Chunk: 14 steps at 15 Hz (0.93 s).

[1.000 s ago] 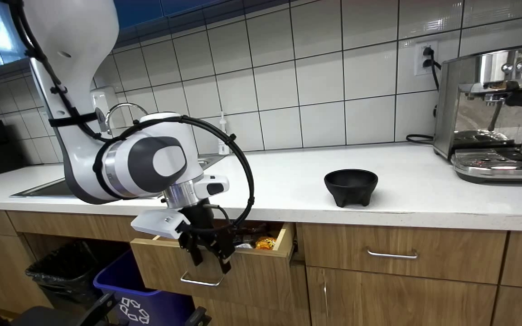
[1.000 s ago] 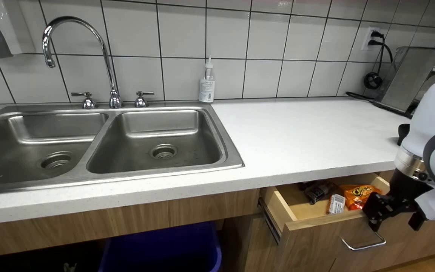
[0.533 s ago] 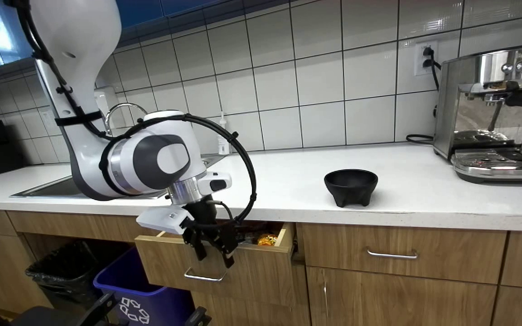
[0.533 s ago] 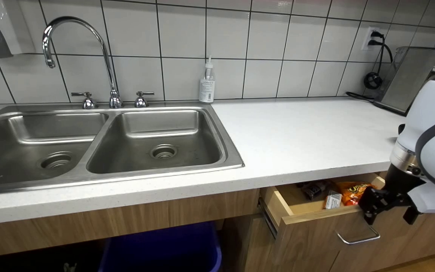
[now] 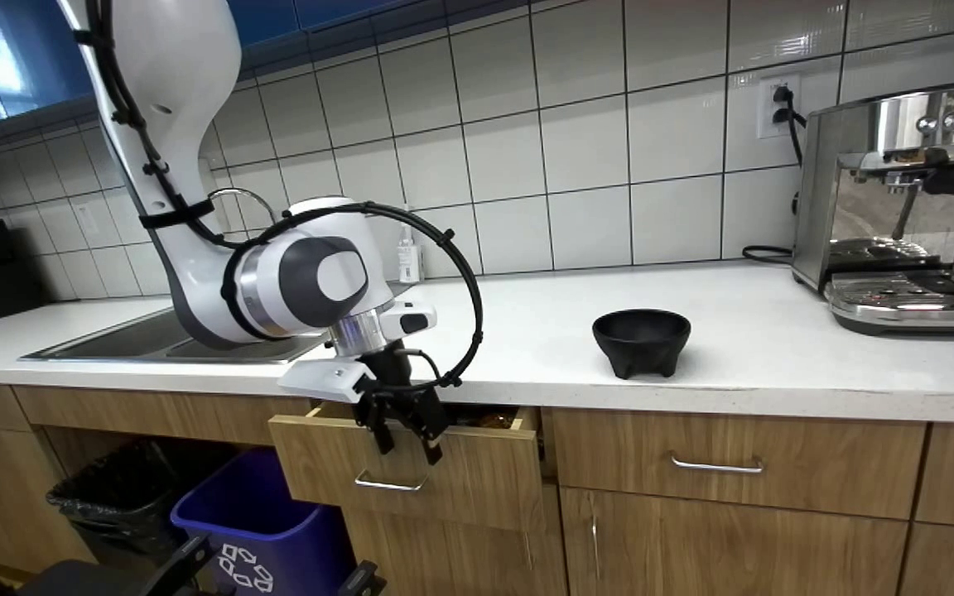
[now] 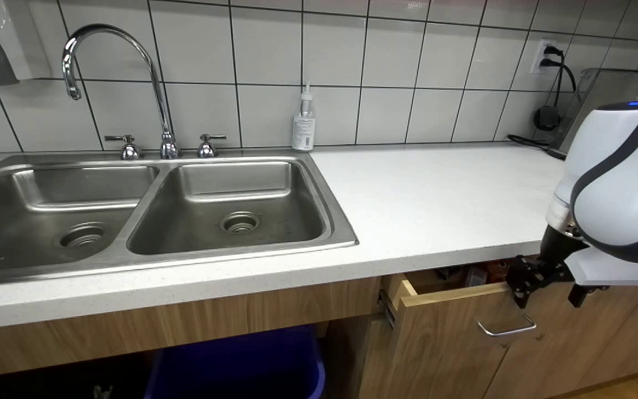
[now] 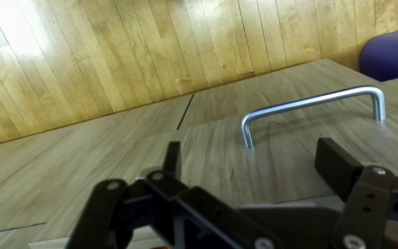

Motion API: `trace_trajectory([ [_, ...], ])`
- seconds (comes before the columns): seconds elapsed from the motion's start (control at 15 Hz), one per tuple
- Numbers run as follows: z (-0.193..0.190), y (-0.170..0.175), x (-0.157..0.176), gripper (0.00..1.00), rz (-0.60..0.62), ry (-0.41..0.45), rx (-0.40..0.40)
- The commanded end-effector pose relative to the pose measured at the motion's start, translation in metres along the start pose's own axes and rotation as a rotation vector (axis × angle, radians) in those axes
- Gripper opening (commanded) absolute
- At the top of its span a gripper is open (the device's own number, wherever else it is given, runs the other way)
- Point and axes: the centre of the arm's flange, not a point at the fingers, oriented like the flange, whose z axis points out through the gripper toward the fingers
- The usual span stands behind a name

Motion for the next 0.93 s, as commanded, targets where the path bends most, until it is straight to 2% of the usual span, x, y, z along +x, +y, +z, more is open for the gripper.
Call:
trace_trajectory([
  [0.0,-0.005,-0.011,0.046,1.00,0.053,0.031,0.003],
  [0.6,-0.003,-0.022,0.080,1.00,0.092,0.045,0.008],
  [0.87,-0.006,-0.023,0.072,1.00,0.044,-0.005,0.014],
])
